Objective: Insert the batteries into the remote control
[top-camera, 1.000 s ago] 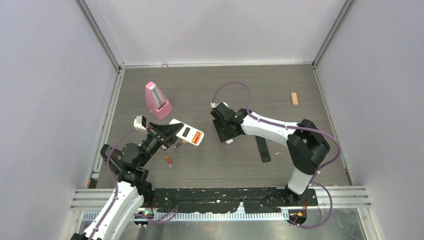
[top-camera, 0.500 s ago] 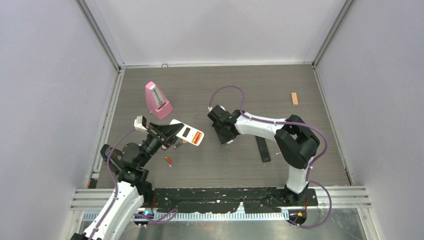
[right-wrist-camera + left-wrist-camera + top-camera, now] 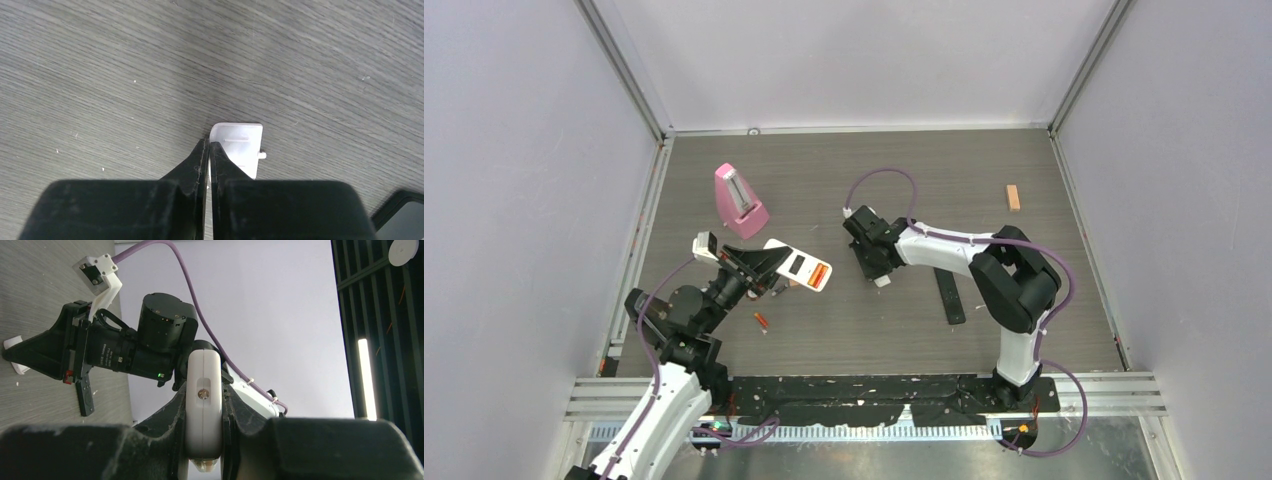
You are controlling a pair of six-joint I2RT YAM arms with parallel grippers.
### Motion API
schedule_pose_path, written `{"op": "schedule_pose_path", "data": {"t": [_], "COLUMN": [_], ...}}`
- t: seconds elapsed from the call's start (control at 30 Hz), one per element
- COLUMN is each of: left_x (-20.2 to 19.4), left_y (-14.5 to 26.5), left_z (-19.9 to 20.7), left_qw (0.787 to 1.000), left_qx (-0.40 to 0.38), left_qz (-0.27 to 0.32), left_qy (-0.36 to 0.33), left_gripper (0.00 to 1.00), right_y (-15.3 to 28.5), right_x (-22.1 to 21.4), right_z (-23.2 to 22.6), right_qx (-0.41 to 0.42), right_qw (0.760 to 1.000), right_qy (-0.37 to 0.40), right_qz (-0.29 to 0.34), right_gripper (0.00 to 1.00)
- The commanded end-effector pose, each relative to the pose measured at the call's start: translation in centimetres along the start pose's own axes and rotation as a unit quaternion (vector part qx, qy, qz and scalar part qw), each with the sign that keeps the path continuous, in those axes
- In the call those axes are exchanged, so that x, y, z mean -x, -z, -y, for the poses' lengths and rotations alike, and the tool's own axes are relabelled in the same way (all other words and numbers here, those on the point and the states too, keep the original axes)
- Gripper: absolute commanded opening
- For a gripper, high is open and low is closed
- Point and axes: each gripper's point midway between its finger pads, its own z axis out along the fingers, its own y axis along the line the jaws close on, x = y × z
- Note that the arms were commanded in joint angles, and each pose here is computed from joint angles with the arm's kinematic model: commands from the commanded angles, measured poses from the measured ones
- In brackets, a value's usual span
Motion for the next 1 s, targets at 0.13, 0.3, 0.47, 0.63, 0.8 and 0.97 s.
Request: {"op": "schedule_pose_path", "data": {"t": [0.13,0.3,0.47,0.63,0.8,0.97], "left_x": [0.1,0.0,0.1,0.2,0.2,0.4], "left_y": [-0.2,-0.3,-0.6,-0.9,-1.2,-1.6], "left_z": [1.8,1.8,1.7,1.7,1.9,2.5], "left_qw": [1.000,1.000,1.000,1.000,1.000,1.000], "left_qx": [-0.025,-0.024,-0.021,-0.021,-0.020,-0.023], "left_qz": [0.001,-0.003,-0.004,-0.004,-0.007,-0.005], "left_qy": [-0.013,-0.008,0.001,-0.001,0.004,0.011], "left_gripper": [0.00,0.00,0.00,0.00,0.00,0.00], "right_y": [1.3,7.1,15.0,22.4,29.8,34.1], "right_x": [0.5,4.4,7.2,8.5,9.5,10.0], "right_z": [-0.3,-2.2,-4.3,-6.5,-7.9,-9.0], "right_qx": [0.035,0.121,0.236,0.361,0.495,0.566], "right_qw": [0.998,0.981,0.939,0.872,0.775,0.716], "right_qy": [-0.046,-0.110,-0.162,-0.222,-0.272,-0.282], "right_qz": [0.021,0.106,0.189,0.244,0.285,0.297], "right_gripper": [0.06,0.05,0.06,0.06,0.06,0.06]}}
